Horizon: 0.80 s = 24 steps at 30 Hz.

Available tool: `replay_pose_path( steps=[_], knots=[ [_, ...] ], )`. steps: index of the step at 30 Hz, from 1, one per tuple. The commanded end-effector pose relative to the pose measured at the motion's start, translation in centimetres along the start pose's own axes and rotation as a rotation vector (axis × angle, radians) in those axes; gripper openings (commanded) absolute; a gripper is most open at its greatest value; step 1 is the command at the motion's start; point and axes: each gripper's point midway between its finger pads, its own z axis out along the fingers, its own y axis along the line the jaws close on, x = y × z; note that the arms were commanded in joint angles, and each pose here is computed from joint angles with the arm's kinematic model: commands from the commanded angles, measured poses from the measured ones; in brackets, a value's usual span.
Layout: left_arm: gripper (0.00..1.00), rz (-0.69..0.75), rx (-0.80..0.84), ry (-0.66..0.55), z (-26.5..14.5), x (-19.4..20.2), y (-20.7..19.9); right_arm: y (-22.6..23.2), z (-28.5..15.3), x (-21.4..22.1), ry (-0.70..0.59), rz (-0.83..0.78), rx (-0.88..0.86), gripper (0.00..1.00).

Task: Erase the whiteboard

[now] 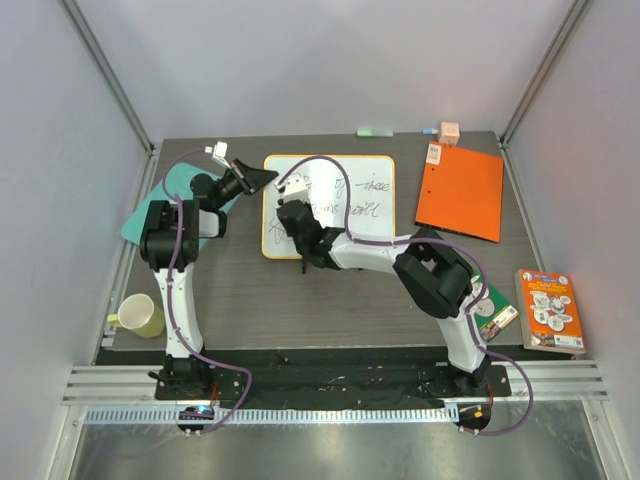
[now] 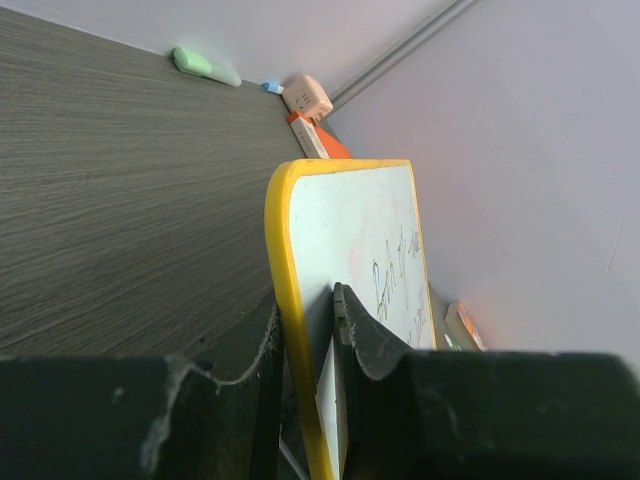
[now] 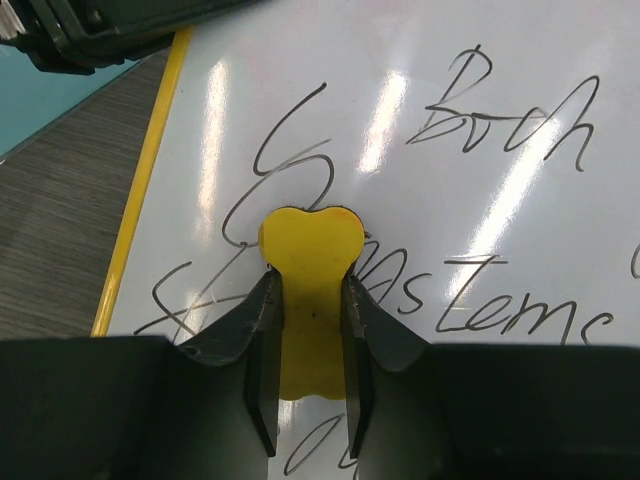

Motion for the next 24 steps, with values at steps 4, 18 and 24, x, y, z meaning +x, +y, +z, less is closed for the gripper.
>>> replay_pose_path(
  steps=[4, 18, 24],
  knots=[
    [0.0, 0.143, 0.114, 0.039, 0.4, 1.2, -2.3, -7.7, 1.9, 0.8, 0.063, 0.023, 0.251, 0.01],
    [0.0, 0.138, 0.124, 0.038, 0.5, 1.1, -2.4, -17.8, -0.7, 5.0, 0.127, 0.093, 0.421, 0.01],
    [0.0, 0.132, 0.129, 0.046, 0.5, 1.3, -2.3, -9.7, 0.4, 5.2, 0.116, 0.063, 0.205, 0.01]
  ],
)
